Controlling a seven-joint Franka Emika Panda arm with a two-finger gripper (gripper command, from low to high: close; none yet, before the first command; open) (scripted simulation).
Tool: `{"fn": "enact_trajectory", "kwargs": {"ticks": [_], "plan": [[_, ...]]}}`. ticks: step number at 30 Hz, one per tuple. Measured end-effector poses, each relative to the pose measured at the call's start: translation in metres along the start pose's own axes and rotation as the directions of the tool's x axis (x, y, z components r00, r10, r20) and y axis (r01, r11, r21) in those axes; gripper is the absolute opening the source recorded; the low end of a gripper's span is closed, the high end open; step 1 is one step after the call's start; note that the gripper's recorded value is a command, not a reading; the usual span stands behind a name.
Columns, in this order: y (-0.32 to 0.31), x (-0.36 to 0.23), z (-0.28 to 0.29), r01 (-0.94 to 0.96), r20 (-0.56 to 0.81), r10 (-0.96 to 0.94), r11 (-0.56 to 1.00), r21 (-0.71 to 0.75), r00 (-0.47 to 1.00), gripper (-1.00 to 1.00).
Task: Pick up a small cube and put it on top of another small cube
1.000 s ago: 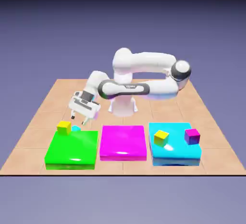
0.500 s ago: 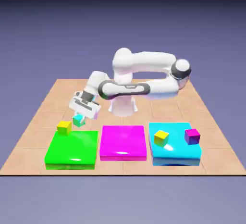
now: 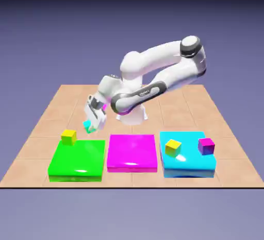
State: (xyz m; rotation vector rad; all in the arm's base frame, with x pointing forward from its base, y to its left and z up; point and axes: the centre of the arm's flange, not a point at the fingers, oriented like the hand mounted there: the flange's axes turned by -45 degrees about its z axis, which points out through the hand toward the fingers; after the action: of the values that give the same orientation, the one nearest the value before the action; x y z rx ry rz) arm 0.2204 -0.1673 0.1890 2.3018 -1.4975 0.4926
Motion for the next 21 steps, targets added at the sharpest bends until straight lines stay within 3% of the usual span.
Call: {"fn": "enact_trajectory", "kwargs": {"ticks": [11,21], "plan": [[-0.03,0.042,-0.031,-0.089,-0.054,0.085,0.993,-0.072,0.995,-1.0],[-0.053,0.095,-0.054,-0.16,-0.158,0.157,0.987,-0.004,0.975,-1.0]]}}
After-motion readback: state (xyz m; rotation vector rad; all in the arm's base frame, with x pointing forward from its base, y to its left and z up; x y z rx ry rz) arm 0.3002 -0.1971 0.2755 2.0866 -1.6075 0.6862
